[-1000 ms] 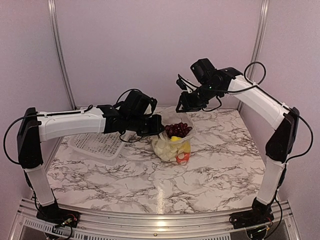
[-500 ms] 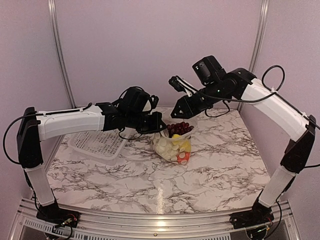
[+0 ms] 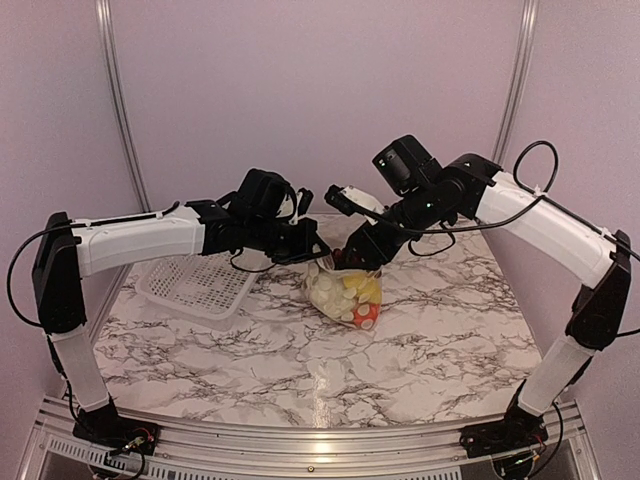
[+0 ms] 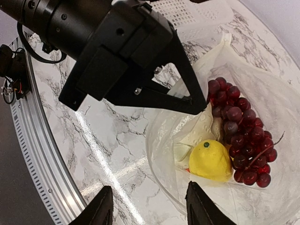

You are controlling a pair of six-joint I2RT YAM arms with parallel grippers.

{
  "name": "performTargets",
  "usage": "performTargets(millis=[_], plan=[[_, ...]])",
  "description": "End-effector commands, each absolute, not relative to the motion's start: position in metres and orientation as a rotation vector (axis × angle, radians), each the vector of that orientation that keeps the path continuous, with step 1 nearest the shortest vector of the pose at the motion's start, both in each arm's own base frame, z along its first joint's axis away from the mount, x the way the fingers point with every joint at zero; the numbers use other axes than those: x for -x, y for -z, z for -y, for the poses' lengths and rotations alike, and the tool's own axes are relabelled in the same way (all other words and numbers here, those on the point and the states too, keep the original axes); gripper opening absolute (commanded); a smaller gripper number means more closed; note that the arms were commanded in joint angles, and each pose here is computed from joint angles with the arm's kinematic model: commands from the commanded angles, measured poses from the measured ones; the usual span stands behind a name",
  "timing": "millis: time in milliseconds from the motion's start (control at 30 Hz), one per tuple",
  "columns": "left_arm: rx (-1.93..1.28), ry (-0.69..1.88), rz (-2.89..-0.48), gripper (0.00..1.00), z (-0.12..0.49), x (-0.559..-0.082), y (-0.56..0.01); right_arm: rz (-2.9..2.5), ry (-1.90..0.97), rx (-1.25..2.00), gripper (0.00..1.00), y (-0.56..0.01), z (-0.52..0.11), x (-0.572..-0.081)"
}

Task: Place the food in the zip-top bag and seal the zipper
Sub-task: Pass from the left arm to the right

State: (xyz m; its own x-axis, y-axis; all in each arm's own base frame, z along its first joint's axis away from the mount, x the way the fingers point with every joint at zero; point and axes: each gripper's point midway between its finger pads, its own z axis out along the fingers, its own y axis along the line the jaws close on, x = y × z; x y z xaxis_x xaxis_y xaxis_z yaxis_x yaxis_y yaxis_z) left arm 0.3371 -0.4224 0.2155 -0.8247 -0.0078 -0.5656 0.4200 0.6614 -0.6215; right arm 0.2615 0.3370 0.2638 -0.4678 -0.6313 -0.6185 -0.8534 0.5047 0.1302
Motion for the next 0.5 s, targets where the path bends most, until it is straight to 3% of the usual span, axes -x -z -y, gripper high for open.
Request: performTargets(millis=[0, 467], plan=[[-0.354, 1.123, -2.251, 0.01, 0.425, -0.341, -0.248, -2.169, -0.540, 1.264, 0.51, -0.272, -0.344, -0.270], [-0.347, 1.151, -2.233, 0.04, 0.419, -0.347, -0.258, -2.243, -0.522, 1.343, 0.43, -0.229, -0.356, -0.266]])
